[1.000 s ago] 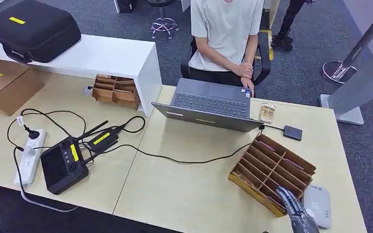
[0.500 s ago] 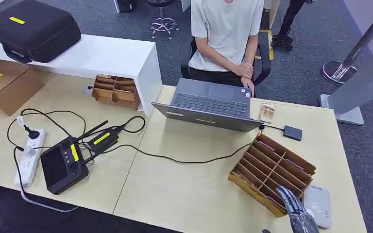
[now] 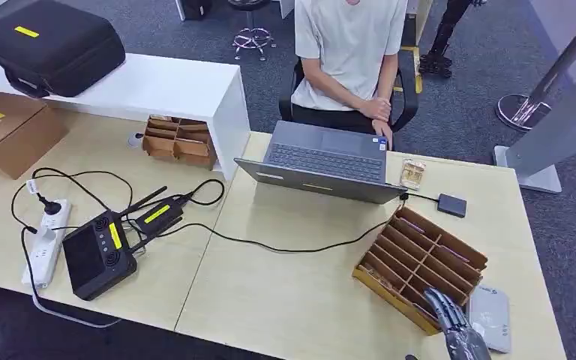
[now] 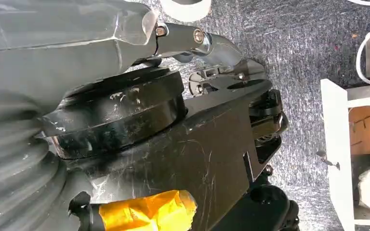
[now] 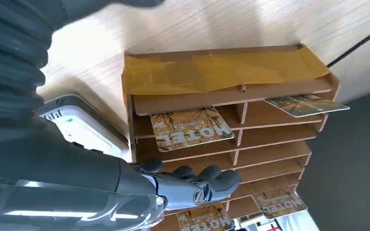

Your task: Pass the card to the sensor for recognition and then transmit it.

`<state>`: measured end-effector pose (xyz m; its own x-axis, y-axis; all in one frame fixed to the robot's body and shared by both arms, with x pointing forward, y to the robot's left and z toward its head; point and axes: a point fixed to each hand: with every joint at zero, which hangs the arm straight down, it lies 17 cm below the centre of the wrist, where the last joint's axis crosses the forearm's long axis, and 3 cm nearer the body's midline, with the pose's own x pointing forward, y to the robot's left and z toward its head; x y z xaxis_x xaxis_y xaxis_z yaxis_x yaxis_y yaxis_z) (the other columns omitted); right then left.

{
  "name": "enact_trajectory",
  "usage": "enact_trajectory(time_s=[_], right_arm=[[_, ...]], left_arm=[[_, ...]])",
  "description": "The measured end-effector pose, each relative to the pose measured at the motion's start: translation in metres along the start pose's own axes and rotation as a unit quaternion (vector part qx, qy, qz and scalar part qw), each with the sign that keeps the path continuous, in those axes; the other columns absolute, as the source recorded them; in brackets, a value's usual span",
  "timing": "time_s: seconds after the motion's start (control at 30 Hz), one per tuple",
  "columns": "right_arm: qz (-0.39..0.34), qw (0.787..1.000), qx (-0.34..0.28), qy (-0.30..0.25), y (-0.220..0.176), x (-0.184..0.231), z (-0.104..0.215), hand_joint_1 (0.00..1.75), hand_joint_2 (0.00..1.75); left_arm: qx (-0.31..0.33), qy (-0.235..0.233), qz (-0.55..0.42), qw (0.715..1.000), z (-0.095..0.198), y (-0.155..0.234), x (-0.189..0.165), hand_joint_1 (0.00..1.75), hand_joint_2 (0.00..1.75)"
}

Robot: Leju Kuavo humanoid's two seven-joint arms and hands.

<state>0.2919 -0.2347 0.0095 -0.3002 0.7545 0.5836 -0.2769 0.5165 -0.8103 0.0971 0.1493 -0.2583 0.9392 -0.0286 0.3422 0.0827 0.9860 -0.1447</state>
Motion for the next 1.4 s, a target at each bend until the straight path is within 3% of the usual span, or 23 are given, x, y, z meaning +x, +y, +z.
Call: enact_trajectory(time_s=[0.2,0.27,0.43,0.5,0.53,0.67,0.87,1.4], right_arm=[[-0.004,1.000,-0.006,-0.003,-0.003,0.001,-0.003,1.75,1.75],[-0.003,1.000,-0.008,-0.004,-0.005,0.001,-0.004,1.55,1.75],[-0.004,1.000,-0.013,-0.004,-0.009,0.001,-0.008,1.55,1.75],[-0.004,1.000,-0.015,-0.005,-0.011,0.001,-0.009,1.22,1.75],[-0.004,1.000,-0.016,-0.005,-0.011,0.001,-0.010,0.87,1.75],[-0.007,1.000,-0.014,-0.004,-0.010,0.001,-0.009,0.66,1.75],[-0.018,1.000,-0.006,-0.001,-0.004,0.001,-0.005,0.56,1.75],[-0.024,1.000,-0.002,-0.001,-0.001,0.001,-0.002,0.56,1.75]], left_arm=[[0.000,0.000,0.000,1.000,0.000,0.000,0.000,0.00,1.75],[0.000,0.000,0.000,1.000,0.000,0.000,0.000,0.00,1.75],[0.000,0.000,0.001,1.000,0.000,0.000,0.000,0.00,1.75],[0.000,0.000,0.001,1.000,0.000,0.000,0.000,0.00,1.75],[0.000,0.000,0.001,1.000,0.000,0.000,0.000,0.00,1.75],[0.000,0.000,0.001,1.000,0.000,0.000,0.000,0.00,1.75],[0.000,0.000,0.002,1.000,0.000,0.000,0.000,0.00,1.75],[0.004,-0.009,-0.005,1.000,0.000,0.001,0.001,0.00,1.75]])
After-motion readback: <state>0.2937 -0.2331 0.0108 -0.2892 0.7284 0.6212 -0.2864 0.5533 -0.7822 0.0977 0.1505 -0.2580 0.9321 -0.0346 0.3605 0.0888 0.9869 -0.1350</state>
